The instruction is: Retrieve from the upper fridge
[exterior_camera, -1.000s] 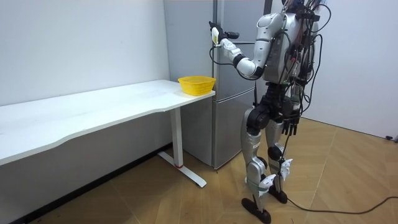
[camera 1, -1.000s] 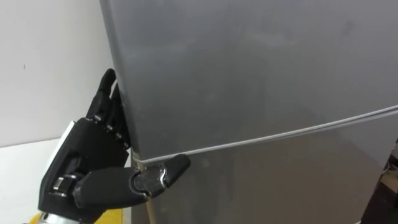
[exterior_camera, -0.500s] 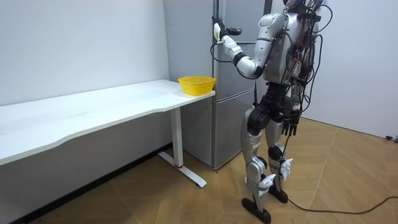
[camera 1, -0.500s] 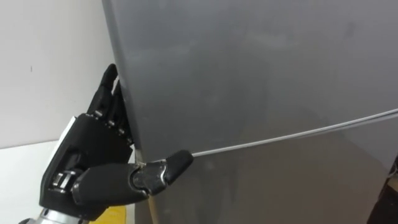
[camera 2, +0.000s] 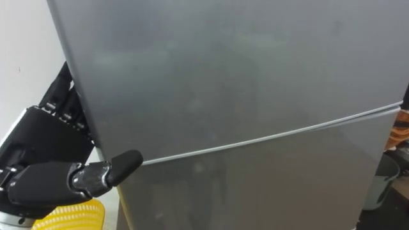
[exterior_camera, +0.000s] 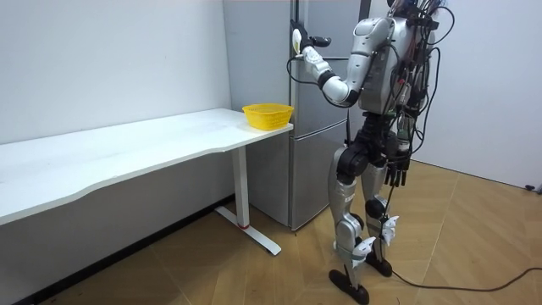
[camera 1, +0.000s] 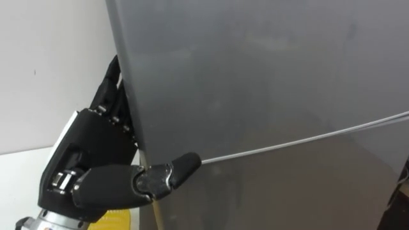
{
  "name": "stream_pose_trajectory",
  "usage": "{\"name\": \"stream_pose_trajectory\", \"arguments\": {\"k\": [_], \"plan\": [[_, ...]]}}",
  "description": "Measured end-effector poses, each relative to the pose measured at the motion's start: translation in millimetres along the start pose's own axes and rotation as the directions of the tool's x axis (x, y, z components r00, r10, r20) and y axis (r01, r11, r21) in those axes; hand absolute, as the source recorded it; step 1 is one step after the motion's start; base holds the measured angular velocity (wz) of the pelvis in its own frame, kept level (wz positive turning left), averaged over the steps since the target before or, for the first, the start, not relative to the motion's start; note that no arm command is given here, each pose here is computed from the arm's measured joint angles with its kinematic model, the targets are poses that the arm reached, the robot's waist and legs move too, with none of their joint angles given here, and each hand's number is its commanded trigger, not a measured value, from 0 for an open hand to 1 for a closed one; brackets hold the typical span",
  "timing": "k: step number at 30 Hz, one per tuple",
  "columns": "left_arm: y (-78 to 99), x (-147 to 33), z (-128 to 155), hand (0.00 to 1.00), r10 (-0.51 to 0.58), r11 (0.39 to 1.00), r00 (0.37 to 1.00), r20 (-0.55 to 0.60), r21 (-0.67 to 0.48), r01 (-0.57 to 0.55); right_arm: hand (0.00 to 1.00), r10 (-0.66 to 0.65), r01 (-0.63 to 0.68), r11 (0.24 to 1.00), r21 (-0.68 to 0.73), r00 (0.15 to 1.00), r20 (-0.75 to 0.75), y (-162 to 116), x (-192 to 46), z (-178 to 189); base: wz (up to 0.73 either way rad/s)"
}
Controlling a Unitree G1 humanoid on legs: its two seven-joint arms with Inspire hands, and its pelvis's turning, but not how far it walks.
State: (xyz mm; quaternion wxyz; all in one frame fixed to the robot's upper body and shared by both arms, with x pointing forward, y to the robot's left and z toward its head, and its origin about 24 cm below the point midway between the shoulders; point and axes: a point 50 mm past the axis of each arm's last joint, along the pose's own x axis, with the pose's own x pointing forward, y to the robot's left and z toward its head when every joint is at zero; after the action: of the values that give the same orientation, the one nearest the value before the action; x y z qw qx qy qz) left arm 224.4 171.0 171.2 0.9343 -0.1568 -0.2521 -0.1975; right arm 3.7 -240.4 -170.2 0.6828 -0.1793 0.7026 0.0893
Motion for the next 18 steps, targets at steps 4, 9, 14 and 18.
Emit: {"name": "stream_pose_trajectory", "arguments": {"k": [4,9,14,18], "plan": [[0.1,0.2,0.9,0.0,-0.007,1.0,1.0,0.005,0.001,0.007,0.0,-0.003,0.003,1.0,-0.002,1.0,0.014,-0.2,0.1,1.6,0.0],[-0.9,5.0,4.5,0.0,-0.025,1.0,0.999,0.027,0.005,0.024,0.0,-0.014,0.014,1.0,-0.004,1.0,0.008,-2.4,0.3,3.1,0.0],[-2.1,7.7,9.1,0.0,-0.039,0.998,0.997,0.072,-0.038,0.041,0.0,-0.032,0.032,0.999,-0.005,0.999,0.016,-3.7,0.3,3.6,0.0],[-3.6,8.3,13.0,0.0,-0.057,0.995,0.992,0.113,-0.074,0.065,0.0,-0.046,0.046,0.999,-0.026,0.999,0.019,-4.9,0.2,4.9,-0.03]]}}
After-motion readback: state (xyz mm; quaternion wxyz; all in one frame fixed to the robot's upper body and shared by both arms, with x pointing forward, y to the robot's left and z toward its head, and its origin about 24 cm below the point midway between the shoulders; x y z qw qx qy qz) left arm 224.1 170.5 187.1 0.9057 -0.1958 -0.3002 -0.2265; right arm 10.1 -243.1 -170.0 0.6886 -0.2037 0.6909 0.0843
